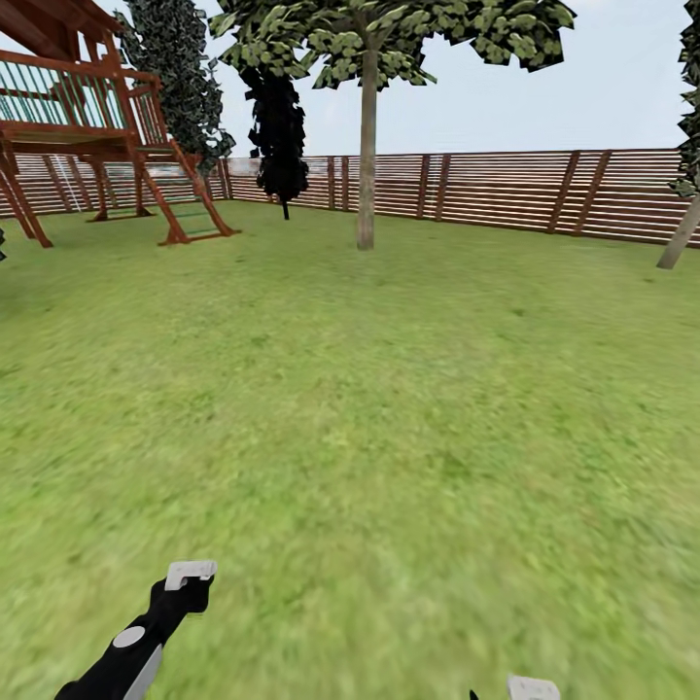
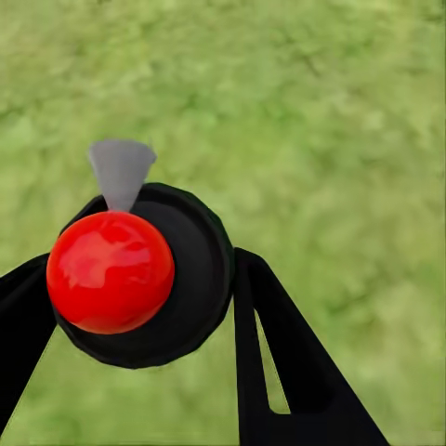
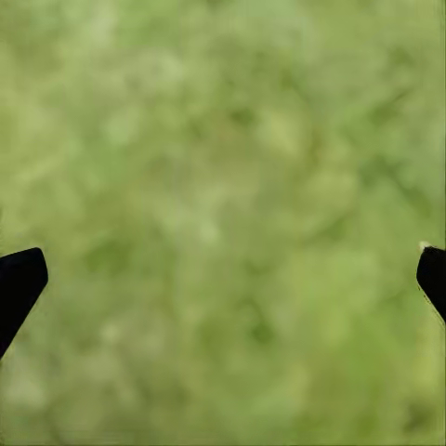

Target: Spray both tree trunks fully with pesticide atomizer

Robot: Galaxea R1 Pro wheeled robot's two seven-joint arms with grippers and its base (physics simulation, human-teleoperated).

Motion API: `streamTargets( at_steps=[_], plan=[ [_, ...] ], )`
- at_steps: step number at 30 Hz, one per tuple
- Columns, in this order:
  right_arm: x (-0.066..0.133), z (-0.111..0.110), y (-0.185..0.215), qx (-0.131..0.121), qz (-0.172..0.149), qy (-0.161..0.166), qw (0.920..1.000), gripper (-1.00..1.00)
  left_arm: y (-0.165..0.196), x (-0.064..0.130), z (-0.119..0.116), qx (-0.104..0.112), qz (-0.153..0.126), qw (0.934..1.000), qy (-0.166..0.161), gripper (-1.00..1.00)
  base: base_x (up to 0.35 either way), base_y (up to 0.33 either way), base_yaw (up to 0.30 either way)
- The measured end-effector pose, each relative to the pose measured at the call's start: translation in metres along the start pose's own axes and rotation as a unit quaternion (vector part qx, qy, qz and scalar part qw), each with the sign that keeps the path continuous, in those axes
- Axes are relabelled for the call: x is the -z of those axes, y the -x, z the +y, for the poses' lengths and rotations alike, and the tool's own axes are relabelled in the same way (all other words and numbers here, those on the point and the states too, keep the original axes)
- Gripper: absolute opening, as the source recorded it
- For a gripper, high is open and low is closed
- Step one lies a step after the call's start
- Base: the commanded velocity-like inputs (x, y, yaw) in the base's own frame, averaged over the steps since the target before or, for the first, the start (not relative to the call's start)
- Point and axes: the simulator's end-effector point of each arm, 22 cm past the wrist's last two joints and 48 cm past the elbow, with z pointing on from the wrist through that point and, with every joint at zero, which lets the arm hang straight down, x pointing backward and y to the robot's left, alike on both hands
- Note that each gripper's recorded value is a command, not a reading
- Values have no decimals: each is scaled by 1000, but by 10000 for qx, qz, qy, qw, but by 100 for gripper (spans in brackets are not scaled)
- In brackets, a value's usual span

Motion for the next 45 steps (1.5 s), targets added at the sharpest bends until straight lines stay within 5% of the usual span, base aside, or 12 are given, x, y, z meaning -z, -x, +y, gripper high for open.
streamTargets(
  at_steps=[45],
  plan=[
    [0,0,0,0,-2,1,10000,100,0,0,0,-7,-6,10000,-6,-100,339,0,0]
  ],
)
